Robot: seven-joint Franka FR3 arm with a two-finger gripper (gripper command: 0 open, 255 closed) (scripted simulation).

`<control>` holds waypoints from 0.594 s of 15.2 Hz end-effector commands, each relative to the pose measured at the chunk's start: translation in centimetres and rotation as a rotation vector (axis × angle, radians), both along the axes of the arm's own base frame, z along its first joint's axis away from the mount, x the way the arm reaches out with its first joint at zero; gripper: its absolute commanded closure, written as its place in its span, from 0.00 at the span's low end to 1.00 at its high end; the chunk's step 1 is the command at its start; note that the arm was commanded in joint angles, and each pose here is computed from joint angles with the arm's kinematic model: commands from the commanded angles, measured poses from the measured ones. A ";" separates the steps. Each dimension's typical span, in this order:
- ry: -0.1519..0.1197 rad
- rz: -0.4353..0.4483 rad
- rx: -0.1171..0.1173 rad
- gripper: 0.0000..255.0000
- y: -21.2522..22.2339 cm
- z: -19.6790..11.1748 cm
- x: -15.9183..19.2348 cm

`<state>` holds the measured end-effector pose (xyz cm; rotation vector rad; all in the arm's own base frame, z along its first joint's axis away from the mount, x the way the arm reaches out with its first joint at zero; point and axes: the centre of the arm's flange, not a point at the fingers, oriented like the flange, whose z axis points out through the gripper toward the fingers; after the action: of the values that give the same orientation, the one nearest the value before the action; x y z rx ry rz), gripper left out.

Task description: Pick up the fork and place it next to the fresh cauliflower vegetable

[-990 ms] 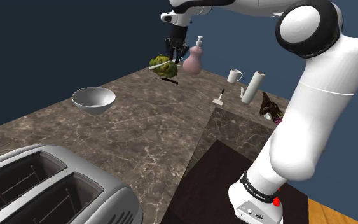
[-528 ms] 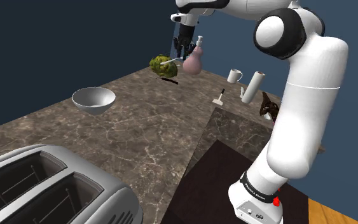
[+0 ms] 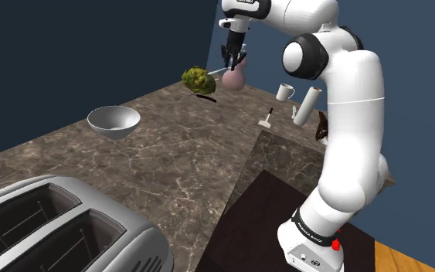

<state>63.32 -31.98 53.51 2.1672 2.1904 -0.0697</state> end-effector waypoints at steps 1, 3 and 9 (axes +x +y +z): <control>0.000 0.002 0.000 1.00 -1.4 -0.4 0.3; 0.000 0.002 0.000 1.00 -1.4 -1.4 0.3; 0.000 0.002 0.000 1.00 -1.4 -4.6 0.3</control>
<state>63.59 -33.41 49.52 2.1656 2.1932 -0.0701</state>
